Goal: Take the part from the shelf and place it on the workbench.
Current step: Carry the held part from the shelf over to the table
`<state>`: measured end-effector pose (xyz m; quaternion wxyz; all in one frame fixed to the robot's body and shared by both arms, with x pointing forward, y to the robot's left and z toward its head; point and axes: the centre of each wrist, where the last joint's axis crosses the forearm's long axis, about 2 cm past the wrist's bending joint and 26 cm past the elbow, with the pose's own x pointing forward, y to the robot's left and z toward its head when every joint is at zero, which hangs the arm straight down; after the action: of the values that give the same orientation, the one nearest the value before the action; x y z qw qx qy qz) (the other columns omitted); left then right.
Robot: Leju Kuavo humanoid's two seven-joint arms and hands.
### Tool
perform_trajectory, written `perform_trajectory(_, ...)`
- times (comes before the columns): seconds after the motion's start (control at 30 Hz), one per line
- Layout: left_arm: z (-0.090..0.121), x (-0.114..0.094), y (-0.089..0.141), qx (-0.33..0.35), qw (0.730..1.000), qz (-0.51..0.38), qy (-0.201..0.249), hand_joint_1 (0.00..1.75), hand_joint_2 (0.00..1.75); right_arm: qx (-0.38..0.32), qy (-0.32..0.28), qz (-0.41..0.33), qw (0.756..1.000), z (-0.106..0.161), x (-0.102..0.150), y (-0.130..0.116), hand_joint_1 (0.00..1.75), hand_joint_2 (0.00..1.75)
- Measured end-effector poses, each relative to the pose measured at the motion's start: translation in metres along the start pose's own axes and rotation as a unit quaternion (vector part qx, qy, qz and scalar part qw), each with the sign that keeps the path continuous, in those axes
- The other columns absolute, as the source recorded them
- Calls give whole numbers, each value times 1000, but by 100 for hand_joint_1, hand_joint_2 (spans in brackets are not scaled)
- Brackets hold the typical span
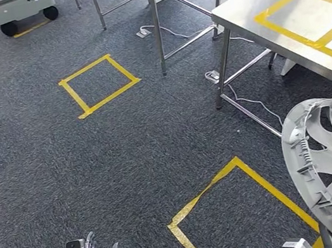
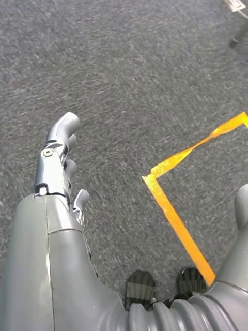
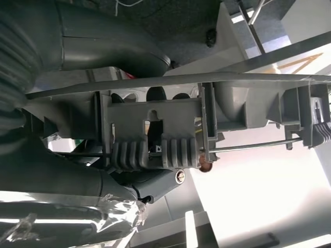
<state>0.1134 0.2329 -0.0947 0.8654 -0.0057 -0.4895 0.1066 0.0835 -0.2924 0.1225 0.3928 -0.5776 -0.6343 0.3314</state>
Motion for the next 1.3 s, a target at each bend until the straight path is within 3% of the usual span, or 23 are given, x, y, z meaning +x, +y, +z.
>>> perform_trajectory(0.57, -2, 2, 1, -5, 1000, -2, -2, 0, 175, 19, -24, 37, 999, 6, 2, 4, 175, 175)
perform_trajectory(0.87, 1, -1, 5, -3, 1000, -4, 2, 0, 175, 34, -126, 58, 990, 9, -2, 5, 175, 175)
perform_trajectory(1.3, 1, -2, 7, -3, 1000, -7, 3, 0, 175, 49, -147, 75, 985, 10, -11, 8, 175, 175)
